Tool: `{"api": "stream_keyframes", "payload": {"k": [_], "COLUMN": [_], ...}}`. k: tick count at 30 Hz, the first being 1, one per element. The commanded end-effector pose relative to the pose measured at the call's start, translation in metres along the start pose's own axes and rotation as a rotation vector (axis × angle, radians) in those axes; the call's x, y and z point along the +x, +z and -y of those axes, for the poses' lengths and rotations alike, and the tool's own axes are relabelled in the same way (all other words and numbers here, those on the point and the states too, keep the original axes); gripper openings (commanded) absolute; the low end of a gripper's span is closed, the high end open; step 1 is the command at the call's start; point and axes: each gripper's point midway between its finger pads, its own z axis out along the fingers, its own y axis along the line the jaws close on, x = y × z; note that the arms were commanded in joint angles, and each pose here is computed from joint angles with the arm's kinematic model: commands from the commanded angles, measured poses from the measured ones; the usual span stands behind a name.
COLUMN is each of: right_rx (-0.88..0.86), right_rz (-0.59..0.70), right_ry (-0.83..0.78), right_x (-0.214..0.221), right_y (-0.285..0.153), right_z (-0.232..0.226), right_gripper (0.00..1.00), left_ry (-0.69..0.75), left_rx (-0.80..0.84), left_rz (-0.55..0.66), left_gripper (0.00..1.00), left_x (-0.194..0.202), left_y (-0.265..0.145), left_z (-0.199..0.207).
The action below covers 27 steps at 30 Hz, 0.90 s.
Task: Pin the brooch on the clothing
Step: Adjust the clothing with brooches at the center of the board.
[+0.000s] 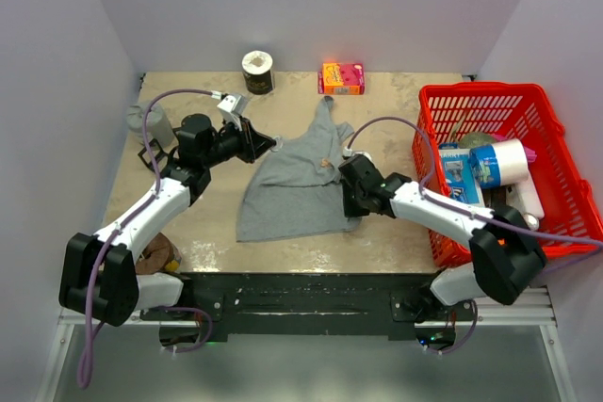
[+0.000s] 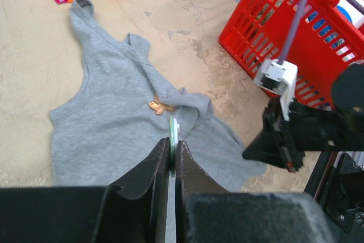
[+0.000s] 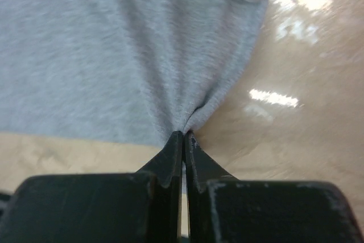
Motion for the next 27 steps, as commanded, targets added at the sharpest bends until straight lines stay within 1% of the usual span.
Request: {"api": "stream_keyframes", "payload": {"k": [1, 3, 4, 5, 6, 7, 8, 9, 11, 13, 15, 16, 18, 19, 20, 21, 22, 23, 24, 26, 27], "right_rx": [-0.095, -0.111, -0.154, -0.174, -0.176, -0.164, -0.165, -0.174, -0.156, -0.163, -0.151, -0.145, -0.116, -0.109, -0.097, -0.098, -0.104, -0.106, -0.109, -0.131, -0.13], "right_rz": [-0.09, -0.078, -0.067, -0.068, -0.076, -0.07, -0.07, -0.056, 0.017, 0.065, 0.089, 0.099, 0.105, 0.11, 0.114, 0.12, 0.121, 0.13, 0.119, 0.131, 0.124], "right_ry": [0.06, 0.071, 0.071, 0.067, 0.061, 0.058, 0.057, 0.056, 0.066, 0.061, 0.054, 0.054, 0.06, 0.064, 0.068, 0.059, 0.052, 0.047, 0.031, 0.023, 0.019], "right_x": [0.03, 0.03, 0.029, 0.03, 0.033, 0.03, 0.03, 0.025, 0.003, -0.021, -0.04, -0.045, -0.056, -0.061, -0.065, -0.07, -0.072, -0.077, -0.079, -0.085, -0.084], "right_y": [-0.034, -0.045, -0.053, -0.055, -0.057, -0.058, -0.06, -0.062, -0.063, -0.065, -0.057, -0.052, -0.035, -0.03, -0.02, -0.016, -0.012, -0.008, -0.001, 0.004, 0.01], "right_z": [-0.014, -0.014, -0.019, -0.021, -0.02, -0.018, -0.018, -0.021, -0.02, -0.023, -0.02, -0.018, -0.006, -0.003, 0.002, 0.003, 0.002, 0.002, -0.001, -0.007, -0.007], "right_gripper": [0.0, 0.0, 0.02, 0.07, 0.13, 0.23, 0.43, 0.51, 0.65, 0.69, 0.7, 0.7, 0.7, 0.7, 0.7, 0.7, 0.7, 0.7, 0.69, 0.69, 0.69], "left_ry": [0.034, 0.033, 0.03, 0.032, 0.037, 0.045, 0.062, 0.076, 0.129, 0.155, 0.137, 0.087, 0.04, -0.005, -0.014, -0.022, -0.043, -0.05, -0.063, -0.082, -0.088], "left_rx": [0.044, 0.048, 0.052, 0.052, 0.05, 0.046, 0.041, 0.038, 0.041, 0.063, 0.084, 0.087, 0.121, 0.109, 0.112, 0.119, 0.095, 0.096, 0.091, 0.1, 0.106], "left_rz": [0.056, 0.053, 0.045, 0.045, 0.042, 0.039, 0.027, 0.023, 0.0, -0.01, 0.009, 0.023, 0.077, 0.107, 0.139, 0.142, 0.15, 0.145, 0.112, 0.1, 0.07], "left_gripper": [0.0, 0.0, 0.0, 0.0, 0.0, 0.0, 0.0, 0.0, 0.0, 0.0, 0.0, 0.0, 0.0, 0.0, 0.0, 0.0, 0.0, 0.0, 0.0, 0.0, 0.0], "left_x": [-0.019, -0.018, -0.016, -0.015, -0.014, -0.012, -0.008, -0.006, 0.005, 0.014, 0.018, 0.017, 0.02, 0.021, 0.028, 0.036, 0.041, 0.05, 0.064, 0.078, 0.093], "left_y": [0.001, 0.002, 0.003, 0.004, 0.005, 0.007, 0.009, 0.01, 0.017, 0.022, 0.023, 0.023, 0.022, 0.022, 0.021, 0.023, 0.025, 0.027, 0.033, 0.036, 0.039], "left_z": [0.014, 0.014, 0.015, 0.016, 0.017, 0.021, 0.023, 0.026, 0.043, 0.06, 0.068, 0.071, 0.081, 0.082, 0.084, 0.091, 0.088, 0.09, 0.09, 0.091, 0.093]}}
